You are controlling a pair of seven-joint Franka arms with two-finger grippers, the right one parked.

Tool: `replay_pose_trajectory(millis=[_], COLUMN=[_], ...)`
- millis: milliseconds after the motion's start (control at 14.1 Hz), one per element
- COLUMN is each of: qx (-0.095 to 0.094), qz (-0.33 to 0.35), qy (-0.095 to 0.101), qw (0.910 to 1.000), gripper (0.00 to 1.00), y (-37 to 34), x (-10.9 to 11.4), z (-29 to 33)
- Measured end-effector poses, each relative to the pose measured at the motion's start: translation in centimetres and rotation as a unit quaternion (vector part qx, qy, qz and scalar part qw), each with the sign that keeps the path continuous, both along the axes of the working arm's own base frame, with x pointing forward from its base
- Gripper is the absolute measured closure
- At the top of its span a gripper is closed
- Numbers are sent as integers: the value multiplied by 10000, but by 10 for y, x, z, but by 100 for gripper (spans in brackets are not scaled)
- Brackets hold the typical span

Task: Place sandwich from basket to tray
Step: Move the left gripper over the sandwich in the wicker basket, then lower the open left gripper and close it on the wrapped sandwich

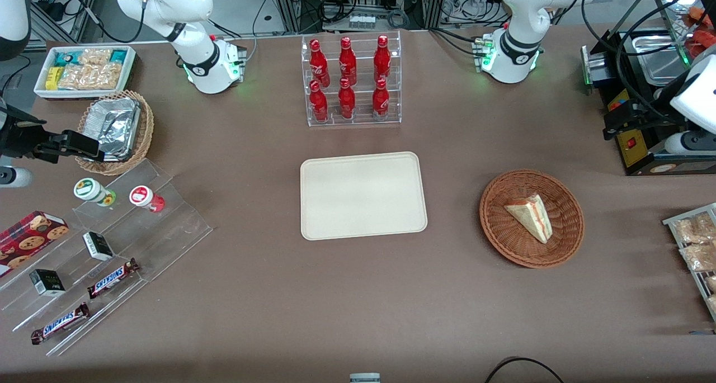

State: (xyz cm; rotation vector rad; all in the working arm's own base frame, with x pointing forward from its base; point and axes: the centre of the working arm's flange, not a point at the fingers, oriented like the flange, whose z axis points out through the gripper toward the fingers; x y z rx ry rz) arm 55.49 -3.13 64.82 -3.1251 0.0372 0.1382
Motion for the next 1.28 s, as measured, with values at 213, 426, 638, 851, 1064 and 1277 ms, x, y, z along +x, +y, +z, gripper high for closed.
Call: replay_pose_trajectory(millis=[213,426,638,851,1064,1277], qx=[8,131,255,319,351,306], qz=[26,58,124,747,1543,2361], qy=[93,284,397,247,-4,-353], qw=[10000,9995,9988,9964,9874,9706], gripper=[0,0,0,0,0,0], y=[3,8,10,9,6,2], x=[-1,6,23,35,37,34], z=[-3,-25,-79,-138,-186,-228])
